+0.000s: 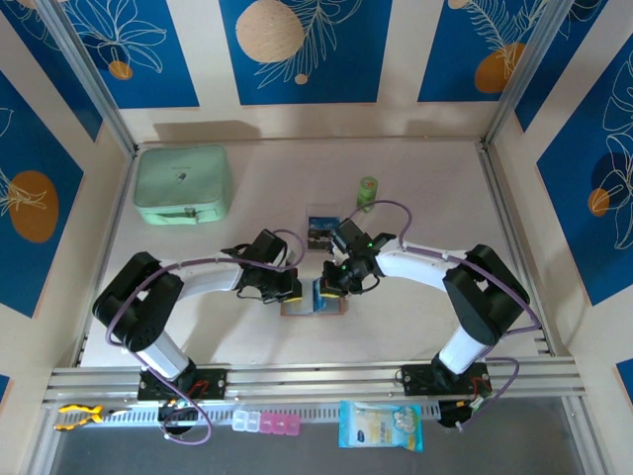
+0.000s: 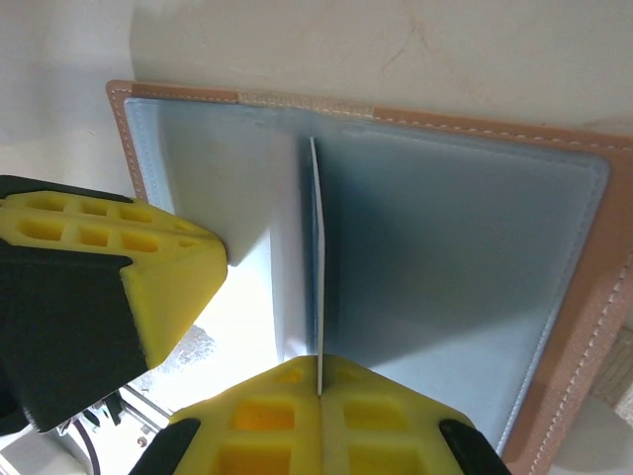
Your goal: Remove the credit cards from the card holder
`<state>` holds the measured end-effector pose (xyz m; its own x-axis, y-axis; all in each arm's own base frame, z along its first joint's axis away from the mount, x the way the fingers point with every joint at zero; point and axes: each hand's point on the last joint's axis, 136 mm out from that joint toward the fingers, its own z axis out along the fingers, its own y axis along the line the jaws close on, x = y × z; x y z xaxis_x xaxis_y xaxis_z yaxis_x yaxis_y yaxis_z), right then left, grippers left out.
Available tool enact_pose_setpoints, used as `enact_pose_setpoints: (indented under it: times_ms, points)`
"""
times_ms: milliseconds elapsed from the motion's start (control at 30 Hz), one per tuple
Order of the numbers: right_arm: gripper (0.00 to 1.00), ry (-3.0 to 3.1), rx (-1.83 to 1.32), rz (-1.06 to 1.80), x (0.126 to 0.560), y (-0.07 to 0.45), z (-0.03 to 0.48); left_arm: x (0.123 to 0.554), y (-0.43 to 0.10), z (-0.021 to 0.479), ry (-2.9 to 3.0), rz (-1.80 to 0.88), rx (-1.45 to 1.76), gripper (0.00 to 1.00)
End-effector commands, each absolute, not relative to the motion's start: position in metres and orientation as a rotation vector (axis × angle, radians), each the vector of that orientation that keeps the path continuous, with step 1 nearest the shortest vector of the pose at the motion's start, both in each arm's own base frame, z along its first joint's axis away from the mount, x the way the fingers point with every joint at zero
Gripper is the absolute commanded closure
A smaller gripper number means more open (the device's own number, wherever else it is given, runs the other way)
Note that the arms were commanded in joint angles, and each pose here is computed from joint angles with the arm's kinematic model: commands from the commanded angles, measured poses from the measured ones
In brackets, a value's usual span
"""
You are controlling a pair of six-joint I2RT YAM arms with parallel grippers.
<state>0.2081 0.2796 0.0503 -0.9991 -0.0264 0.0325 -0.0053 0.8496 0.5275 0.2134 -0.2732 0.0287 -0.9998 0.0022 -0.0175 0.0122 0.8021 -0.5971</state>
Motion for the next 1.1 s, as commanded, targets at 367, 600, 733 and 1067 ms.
enact_pose_setpoints:
  times_ms: [367, 600, 733, 1067]
  points:
    - [1.0, -3.044, 0.645, -0.734, 0.207, 0.265, 0.095, 0.206, -0.251, 0.028, 2.992, -0.822, 0.038, 1.0]
    - [1.0, -2.88, 1.251, -0.561, 0.21, 0.25, 0.088, 0.212, -0.26, 0.04, 2.945, -0.883, 0.061, 0.99]
    - [1.0, -2.78, 1.594, -0.487, 0.222, 0.244, 0.094, 0.214, -0.258, 0.047, 2.931, -0.866, 0.065, 0.97]
    - [1.0, -2.622, 2.028, -0.276, 0.278, 0.229, 0.127, 0.218, -0.25, 0.061, 2.901, -0.85, 0.054, 0.95]
